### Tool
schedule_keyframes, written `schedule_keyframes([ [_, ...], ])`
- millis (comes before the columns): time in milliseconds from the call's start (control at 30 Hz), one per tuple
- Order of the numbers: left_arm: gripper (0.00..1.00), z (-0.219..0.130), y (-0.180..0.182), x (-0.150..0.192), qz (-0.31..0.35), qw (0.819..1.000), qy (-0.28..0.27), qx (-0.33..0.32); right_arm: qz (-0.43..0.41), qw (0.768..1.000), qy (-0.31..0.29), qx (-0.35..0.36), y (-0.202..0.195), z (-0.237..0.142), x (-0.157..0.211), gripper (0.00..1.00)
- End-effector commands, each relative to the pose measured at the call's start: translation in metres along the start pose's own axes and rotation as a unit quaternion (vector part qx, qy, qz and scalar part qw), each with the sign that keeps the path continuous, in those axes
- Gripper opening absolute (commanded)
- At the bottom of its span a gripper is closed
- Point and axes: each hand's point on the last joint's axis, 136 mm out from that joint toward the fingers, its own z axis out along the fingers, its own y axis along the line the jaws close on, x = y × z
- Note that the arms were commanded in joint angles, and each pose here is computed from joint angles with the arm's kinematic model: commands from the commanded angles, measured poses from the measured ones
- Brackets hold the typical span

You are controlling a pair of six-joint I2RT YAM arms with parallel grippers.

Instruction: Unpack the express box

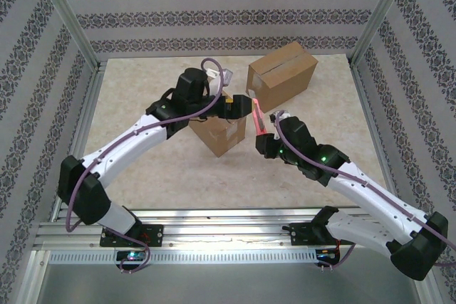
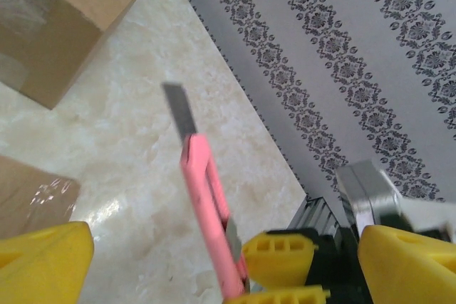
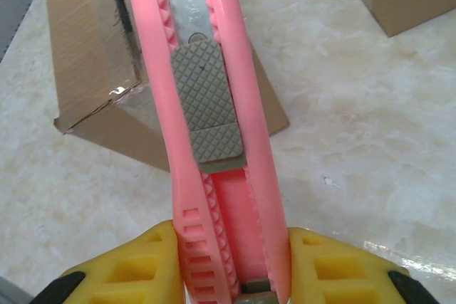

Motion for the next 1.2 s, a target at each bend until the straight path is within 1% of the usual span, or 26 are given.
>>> schedule_keyframes([
  [0,0.93,0.006,-0.02,-0.018,0.01,0.999,-0.026,0.033,-0.007,0.999,-0.019,-0.041,0.016,-0.007,-0.013,0.14],
  [267,0.85,0.02,-0.007,-0.015,-0.002,1.0,-0.016,0.019,-0.001,0.997,-0.031,-0.077,0.029,-0.009,-0.02,0.12],
  [433,0.7,0.024,-0.005,-0.015,-0.004,1.0,-0.014,0.018,0.0,0.996,-0.032,-0.085,0.033,-0.009,-0.021,0.12],
  [467,0.66,0.025,-0.005,-0.015,-0.004,1.0,-0.013,0.019,0.0,0.996,-0.032,-0.086,0.034,-0.009,-0.022,0.12],
  [533,0.55,0.026,-0.005,-0.015,-0.005,1.0,-0.011,0.02,0.001,0.996,-0.032,-0.087,0.034,-0.009,-0.022,0.12],
  [600,0.46,0.028,-0.003,-0.014,-0.006,1.0,-0.01,0.019,0.001,0.996,-0.032,-0.086,0.034,-0.009,-0.022,0.11],
  [733,0.2,0.03,-0.002,-0.011,-0.009,1.0,-0.005,0.02,0.004,0.996,-0.034,-0.087,0.034,-0.008,-0.023,0.11],
  [767,0.15,0.03,-0.002,-0.011,-0.009,1.0,-0.005,0.021,0.005,0.996,-0.036,-0.085,0.033,-0.008,-0.024,0.11],
  [833,0.01,0.031,0.0,-0.01,-0.01,1.0,-0.003,0.019,0.007,0.996,-0.037,-0.082,0.033,-0.008,-0.025,0.11],
  [900,0.0,0.031,0.002,-0.01,-0.011,1.0,-0.004,0.016,0.009,0.996,-0.039,-0.082,0.034,-0.009,-0.028,0.11],
  [933,0.0,0.03,0.002,-0.01,-0.01,1.0,-0.006,0.014,0.011,0.996,-0.041,-0.082,0.035,-0.01,-0.029,0.13],
  [967,0.0,0.029,0.003,-0.011,-0.011,1.0,-0.01,0.013,0.012,0.995,-0.042,-0.084,0.036,-0.011,-0.03,0.21],
  [1000,0.0,0.027,0.004,-0.012,-0.011,1.0,-0.015,0.012,0.015,0.995,-0.044,-0.085,0.036,-0.012,-0.031,0.31],
  [1067,0.0,0.02,0.004,-0.021,-0.013,0.999,-0.03,0.017,0.02,0.994,-0.055,-0.09,0.037,-0.016,-0.036,0.58],
  [1100,0.0,0.015,0.003,-0.027,-0.017,0.999,-0.036,0.024,0.024,0.993,-0.061,-0.095,0.038,-0.019,-0.038,0.69],
  [1133,0.0,0.009,0.002,-0.035,-0.021,0.998,-0.046,0.036,0.029,0.992,-0.069,-0.103,0.04,-0.021,-0.04,0.77],
  [1167,0.0,0.002,0.0,-0.044,-0.026,0.997,-0.056,0.052,0.036,0.99,-0.076,-0.114,0.041,-0.024,-0.043,0.84],
])
